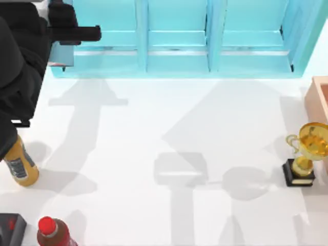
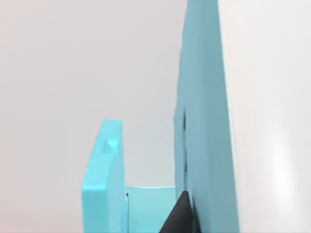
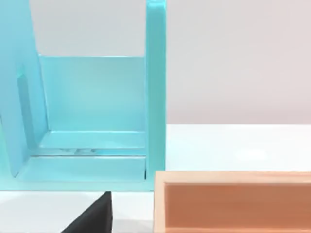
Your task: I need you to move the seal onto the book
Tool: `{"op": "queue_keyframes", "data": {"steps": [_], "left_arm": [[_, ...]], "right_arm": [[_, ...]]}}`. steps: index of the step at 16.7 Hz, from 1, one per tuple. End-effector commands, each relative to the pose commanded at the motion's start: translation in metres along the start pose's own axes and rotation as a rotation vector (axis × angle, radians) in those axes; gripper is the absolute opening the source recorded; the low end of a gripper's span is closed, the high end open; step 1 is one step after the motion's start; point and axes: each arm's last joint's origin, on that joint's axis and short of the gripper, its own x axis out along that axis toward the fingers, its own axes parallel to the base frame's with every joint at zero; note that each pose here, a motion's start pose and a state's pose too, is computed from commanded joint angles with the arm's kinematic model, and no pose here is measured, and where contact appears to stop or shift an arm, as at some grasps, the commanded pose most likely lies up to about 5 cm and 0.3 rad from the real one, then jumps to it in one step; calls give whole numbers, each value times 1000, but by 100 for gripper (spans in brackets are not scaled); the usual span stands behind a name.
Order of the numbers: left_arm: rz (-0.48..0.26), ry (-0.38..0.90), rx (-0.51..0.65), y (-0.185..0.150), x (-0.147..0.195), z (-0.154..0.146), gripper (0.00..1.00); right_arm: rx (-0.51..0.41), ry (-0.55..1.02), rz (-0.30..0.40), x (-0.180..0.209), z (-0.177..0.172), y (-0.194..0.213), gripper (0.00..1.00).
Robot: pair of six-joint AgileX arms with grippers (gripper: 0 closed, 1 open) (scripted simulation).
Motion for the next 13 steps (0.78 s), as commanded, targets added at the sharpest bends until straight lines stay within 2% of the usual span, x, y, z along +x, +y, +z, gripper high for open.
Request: {"op": "queue_keyframes", "data": {"steps": [8, 10, 13], "left_arm": [[-7, 41, 11, -3, -4, -9, 0], [-4, 48, -35, -9, -3, -8, 0], [8, 80, -170, -25, -1, -9, 0]], "right_arm": [[0, 0, 0, 0, 0, 0, 100], [0, 0, 0, 0, 0, 0, 100], [0, 0, 0, 0, 0, 0, 100]]}}
